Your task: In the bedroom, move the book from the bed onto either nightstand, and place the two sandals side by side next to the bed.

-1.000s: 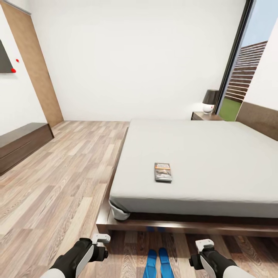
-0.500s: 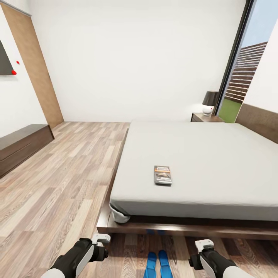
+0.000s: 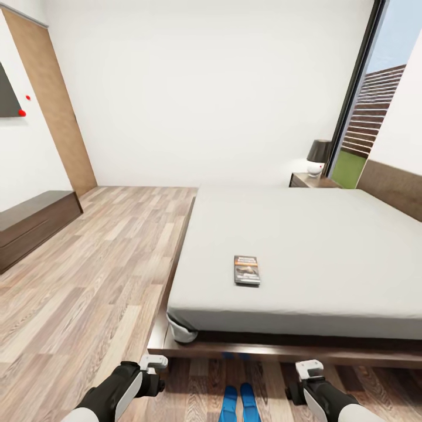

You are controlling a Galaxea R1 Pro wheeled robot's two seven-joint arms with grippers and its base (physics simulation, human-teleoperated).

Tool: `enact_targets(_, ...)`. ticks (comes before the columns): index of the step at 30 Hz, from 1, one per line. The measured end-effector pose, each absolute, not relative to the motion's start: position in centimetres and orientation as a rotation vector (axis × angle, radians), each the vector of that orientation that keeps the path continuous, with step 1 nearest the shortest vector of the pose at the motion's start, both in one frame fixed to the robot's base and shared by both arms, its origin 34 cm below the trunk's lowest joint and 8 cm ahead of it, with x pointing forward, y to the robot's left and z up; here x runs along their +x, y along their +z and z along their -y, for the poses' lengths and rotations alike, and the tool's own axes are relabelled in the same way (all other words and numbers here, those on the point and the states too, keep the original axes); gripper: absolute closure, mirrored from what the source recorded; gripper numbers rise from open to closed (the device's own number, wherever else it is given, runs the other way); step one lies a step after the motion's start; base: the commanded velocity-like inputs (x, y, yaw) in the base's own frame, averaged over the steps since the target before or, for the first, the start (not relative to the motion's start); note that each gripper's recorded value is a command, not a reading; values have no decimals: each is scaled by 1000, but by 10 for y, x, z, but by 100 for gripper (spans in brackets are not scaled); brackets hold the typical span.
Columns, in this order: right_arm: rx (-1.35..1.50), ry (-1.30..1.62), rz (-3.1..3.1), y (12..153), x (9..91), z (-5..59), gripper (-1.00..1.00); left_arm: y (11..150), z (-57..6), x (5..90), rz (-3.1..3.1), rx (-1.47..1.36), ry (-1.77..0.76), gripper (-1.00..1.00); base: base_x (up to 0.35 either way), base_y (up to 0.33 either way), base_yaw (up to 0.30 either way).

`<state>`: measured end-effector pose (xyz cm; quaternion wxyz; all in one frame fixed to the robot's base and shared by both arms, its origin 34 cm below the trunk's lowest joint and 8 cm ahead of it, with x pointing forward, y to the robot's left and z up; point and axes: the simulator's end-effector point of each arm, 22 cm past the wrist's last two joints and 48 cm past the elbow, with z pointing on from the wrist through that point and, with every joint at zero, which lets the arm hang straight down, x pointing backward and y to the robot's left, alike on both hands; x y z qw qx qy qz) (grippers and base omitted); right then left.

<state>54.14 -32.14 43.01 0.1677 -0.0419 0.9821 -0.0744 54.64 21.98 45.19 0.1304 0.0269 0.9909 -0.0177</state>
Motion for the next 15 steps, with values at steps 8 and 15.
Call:
enact_targets(8,-120,-206,-2779,444,542,319,-100,467,-220,548,-2878,78,-51,-100,0,0,0)
enact_targets(15,-121,-203,-2777,456,543,318,-100,481,-220,550,-2879,79,-52,-100,0,0,0)
